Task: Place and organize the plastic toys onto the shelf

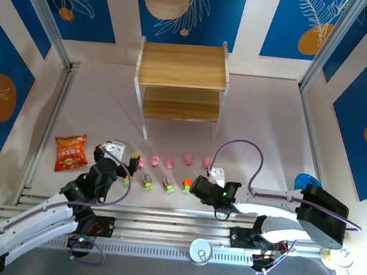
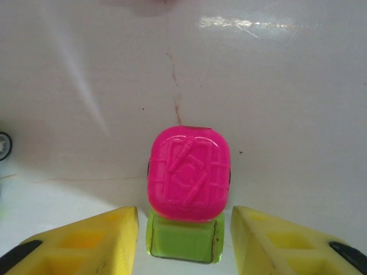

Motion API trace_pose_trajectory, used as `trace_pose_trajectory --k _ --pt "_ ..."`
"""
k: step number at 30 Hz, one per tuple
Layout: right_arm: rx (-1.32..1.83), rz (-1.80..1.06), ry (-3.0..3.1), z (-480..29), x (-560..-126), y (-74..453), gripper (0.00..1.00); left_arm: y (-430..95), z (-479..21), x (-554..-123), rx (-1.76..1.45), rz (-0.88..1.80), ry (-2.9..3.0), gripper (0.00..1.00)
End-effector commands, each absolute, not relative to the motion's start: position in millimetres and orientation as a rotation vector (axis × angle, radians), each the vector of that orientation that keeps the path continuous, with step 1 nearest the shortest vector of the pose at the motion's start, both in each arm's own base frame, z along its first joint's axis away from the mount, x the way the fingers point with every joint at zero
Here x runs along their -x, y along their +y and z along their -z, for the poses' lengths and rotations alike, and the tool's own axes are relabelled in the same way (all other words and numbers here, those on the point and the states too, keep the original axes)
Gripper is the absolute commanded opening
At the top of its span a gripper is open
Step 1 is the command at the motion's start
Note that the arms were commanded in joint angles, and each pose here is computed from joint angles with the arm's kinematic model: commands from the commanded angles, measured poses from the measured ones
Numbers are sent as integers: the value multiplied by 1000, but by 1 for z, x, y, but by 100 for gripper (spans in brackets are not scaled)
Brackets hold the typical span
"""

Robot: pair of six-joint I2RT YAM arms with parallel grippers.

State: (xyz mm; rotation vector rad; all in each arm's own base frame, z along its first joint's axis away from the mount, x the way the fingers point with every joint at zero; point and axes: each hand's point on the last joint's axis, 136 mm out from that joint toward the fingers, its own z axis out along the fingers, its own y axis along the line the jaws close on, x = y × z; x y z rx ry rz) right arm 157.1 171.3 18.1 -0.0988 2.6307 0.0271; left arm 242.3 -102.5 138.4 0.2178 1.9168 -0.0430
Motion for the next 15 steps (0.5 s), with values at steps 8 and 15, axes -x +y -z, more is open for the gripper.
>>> trace_pose_trajectory --k 8,15 --pt "16 0 2614 -25 -160 173 45 -103 -159 -247 -163 70 1874 100" --pt "-13 33 2612 -25 -159 168 42 -103 -158 -247 -164 72 1875 100"
